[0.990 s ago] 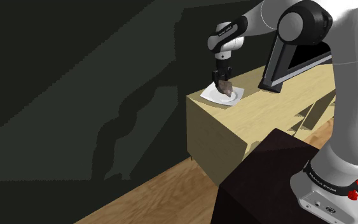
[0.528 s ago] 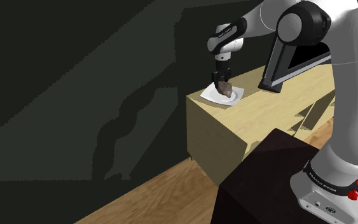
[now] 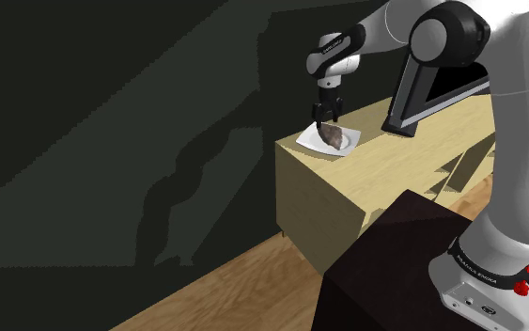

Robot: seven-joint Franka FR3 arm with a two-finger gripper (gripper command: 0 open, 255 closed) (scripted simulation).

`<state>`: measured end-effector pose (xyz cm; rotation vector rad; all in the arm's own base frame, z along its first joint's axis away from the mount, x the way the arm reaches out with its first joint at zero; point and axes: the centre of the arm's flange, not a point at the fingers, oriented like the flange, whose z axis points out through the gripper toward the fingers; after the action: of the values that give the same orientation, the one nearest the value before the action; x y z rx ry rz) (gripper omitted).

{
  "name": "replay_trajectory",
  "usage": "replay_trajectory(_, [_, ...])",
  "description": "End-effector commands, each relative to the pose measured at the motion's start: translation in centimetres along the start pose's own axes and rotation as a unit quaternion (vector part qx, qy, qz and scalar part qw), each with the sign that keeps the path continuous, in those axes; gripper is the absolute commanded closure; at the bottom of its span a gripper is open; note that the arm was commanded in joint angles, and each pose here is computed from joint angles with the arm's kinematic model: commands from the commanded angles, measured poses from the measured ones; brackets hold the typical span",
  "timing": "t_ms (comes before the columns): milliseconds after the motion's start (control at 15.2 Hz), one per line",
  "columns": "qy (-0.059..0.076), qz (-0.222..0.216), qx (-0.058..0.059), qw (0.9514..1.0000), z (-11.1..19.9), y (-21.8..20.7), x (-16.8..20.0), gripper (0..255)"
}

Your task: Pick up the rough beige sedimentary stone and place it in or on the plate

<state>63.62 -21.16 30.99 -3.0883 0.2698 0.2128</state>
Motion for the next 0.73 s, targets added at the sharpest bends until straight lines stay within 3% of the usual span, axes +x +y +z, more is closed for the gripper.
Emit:
replay_trajectory(0, [0.0, 0.0, 0.0, 1.0, -2.0, 0.0, 0.0, 0])
replay_trajectory(132, [0.0, 0.0, 0.0, 1.0, -4.3, 0.0, 0.0, 0])
replay_trajectory(660, [0.0, 0.0, 0.0, 1.0, -4.3, 0.0, 0.0, 0])
